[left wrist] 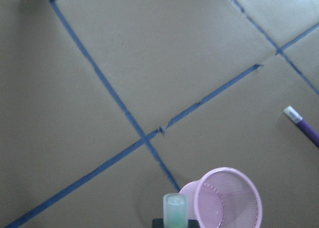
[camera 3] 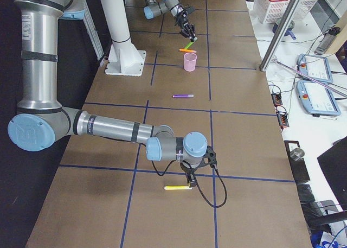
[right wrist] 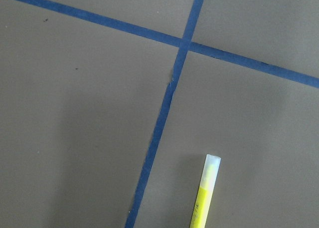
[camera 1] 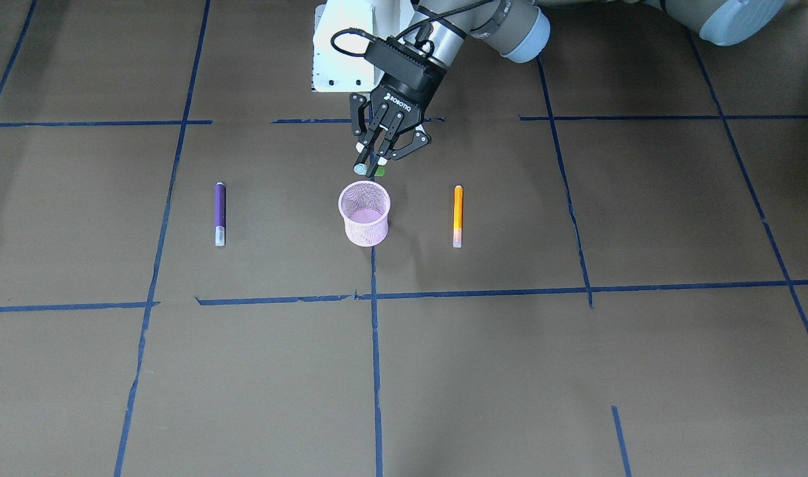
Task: Collect pens into pen holder
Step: 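Lift the green marker and carry it over the pink cup, then open the left gripper to drop the green marker into the cup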
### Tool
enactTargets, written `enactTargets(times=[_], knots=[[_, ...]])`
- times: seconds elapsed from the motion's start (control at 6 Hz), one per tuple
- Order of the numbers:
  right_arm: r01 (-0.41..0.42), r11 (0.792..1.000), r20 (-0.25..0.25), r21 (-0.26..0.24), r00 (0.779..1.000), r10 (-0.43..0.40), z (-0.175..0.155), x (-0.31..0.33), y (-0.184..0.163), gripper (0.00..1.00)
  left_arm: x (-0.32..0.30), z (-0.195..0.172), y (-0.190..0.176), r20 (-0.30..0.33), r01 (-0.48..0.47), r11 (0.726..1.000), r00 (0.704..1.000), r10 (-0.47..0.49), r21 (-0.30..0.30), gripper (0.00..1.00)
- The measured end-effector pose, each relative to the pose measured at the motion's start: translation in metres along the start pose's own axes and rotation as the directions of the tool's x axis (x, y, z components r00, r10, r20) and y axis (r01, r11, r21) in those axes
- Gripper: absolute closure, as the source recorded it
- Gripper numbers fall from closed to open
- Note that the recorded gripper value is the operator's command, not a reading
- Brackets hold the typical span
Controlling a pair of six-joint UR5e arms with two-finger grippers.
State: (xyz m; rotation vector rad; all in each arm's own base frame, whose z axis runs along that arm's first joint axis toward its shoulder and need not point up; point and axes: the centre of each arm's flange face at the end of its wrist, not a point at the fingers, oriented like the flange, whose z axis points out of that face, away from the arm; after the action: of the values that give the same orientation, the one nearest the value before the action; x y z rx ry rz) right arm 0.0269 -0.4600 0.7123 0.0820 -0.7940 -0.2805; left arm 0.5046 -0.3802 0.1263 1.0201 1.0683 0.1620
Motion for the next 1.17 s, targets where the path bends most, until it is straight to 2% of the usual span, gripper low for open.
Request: enactTargets(times=[0.5, 0.67, 0.83, 1.0, 1.17], knots=[[-0.011, 1.0, 0.004, -0.011, 1.0, 0.011, 0.005, 0.005, 0.004, 0.0, 0.019, 0.03, 0.019, 0.053, 0.019, 0.993, 0.998, -0.025, 0.113, 1.0], [-0.014, 1.0, 0.004, -0.013, 1.0, 0.014, 0.007, 0.006, 0.004, 0.0, 0.021, 0.033, 0.023, 0.057, 0.022, 0.992, 0.998, -0.029, 0.124, 1.0], [-0.016, 1.0, 0.004, -0.015, 1.0, 0.016, 0.007, 0.006, 0.005, 0.0, 0.023, 0.034, 0.024, 0.056, 0.023, 0.992, 0.998, -0.03, 0.126, 0.86], [-0.017, 1.0, 0.005, -0.016, 1.0, 0.017, 0.008, 0.007, 0.005, 0.0, 0.024, 0.034, 0.024, 0.055, 0.024, 0.991, 0.998, -0.031, 0.128, 0.3], [-0.017, 1.0, 0.005, -0.016, 1.0, 0.017, 0.008, 0.007, 0.005, 0.0, 0.024, 0.033, 0.023, 0.055, 0.024, 0.991, 0.998, -0.031, 0.13, 0.0]])
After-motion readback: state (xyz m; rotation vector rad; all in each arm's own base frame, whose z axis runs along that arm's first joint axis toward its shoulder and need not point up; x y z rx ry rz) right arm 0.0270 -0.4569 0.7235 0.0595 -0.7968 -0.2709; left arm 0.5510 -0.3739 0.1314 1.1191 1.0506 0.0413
